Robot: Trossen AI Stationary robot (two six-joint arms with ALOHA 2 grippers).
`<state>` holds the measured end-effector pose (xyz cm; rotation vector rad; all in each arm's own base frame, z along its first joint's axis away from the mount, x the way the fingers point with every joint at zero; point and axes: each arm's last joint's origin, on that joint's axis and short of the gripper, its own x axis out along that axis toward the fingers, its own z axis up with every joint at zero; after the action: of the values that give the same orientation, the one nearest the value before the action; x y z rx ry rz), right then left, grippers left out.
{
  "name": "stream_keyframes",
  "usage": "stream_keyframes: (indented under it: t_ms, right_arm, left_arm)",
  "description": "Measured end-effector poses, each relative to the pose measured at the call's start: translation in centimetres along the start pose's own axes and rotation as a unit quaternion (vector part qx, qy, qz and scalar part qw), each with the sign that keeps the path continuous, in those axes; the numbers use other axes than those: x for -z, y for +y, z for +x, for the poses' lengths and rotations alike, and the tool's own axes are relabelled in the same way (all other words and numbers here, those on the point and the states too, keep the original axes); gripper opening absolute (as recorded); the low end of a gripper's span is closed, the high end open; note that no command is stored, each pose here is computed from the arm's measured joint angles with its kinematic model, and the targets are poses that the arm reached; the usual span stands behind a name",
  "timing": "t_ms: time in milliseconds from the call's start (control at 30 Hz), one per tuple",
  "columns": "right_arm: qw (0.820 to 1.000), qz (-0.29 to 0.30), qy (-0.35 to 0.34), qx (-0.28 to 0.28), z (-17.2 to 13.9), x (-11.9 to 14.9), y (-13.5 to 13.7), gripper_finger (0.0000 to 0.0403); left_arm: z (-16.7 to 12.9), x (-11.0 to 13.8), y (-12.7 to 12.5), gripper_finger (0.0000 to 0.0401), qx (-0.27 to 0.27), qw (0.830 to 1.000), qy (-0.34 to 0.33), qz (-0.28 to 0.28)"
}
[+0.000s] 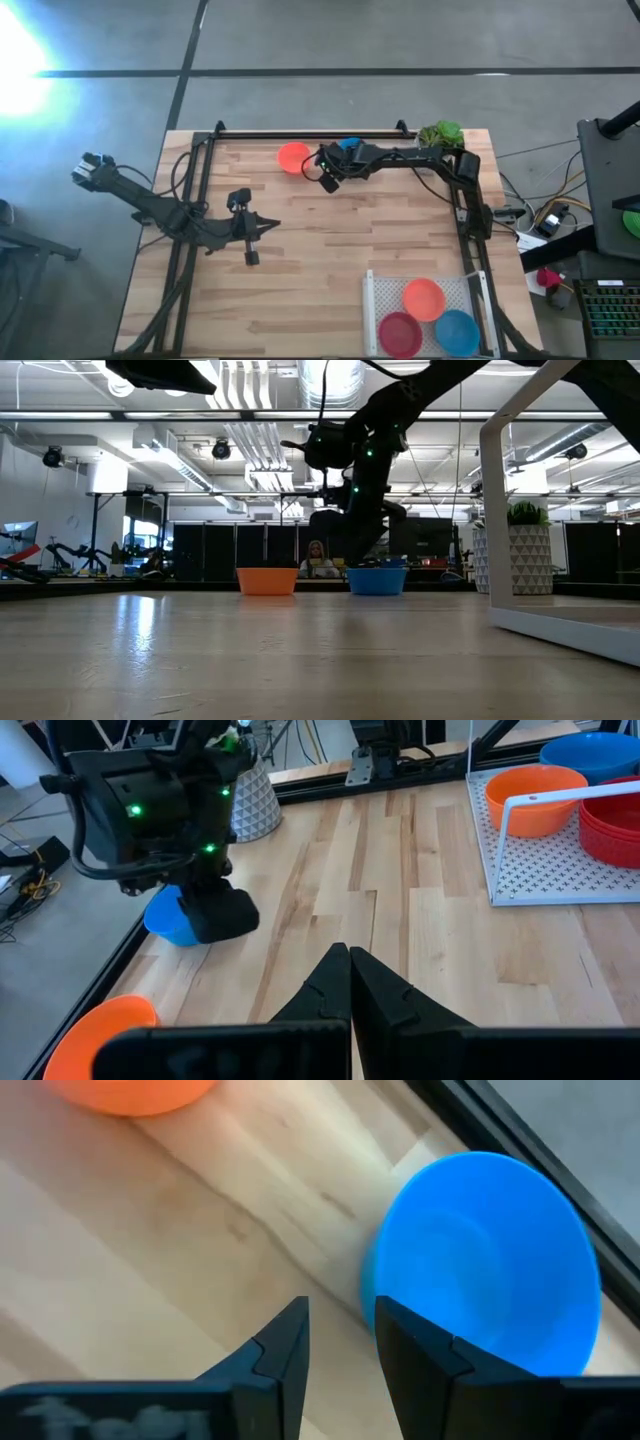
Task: Pick & Place Mini bowls
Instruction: Stack the blue bowl on top of the blue bowl on the shelf
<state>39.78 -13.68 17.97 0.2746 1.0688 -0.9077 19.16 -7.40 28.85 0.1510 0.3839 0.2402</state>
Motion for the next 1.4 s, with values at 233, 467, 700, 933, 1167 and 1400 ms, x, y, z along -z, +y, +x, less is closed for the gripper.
stream_keyframes:
  t_ms: [233,467,700,933,1167,1400]
  right_arm:
    - [1.000,-0.014,-0.001,-0.004,-0.3,0.3,0.6,0.0101]
    - [0.998,-0.068,-0.005,-0.013,-1.3,0.5,1.1,0.0092]
    - [0.999,-0.029,-0.005,-0.013,-5.7,-0.7,-1.1,0.0083]
    - [1.000,0.015,-0.020,-0.019,-10.6,-0.8,-4.2,0.0082]
    - [0.999,0.045,-0.006,0.001,-11.7,-1.0,-7.5,0.0094]
    - [0.997,0.047,0.043,-0.040,-9.4,-1.7,-10.2,0.0124]
  left_arm:
    - [0.0,0.0,0.0,0.0000,0.000,1.000,0.002,0.001]
    - [0.0,0.0,0.0,0.0000,0.000,1.000,0.002,0.001]
    - [0.0,0.1,0.0,0.0000,0.000,1.000,0.005,0.005]
    - [0.0,0.3,0.0,0.0000,-0.001,1.000,0.012,0.010]
    - [0.0,0.3,0.0,0.0000,-0.001,1.000,0.012,0.010]
    - [0.0,0.3,0.0,0.0000,-0.001,1.000,0.012,0.010]
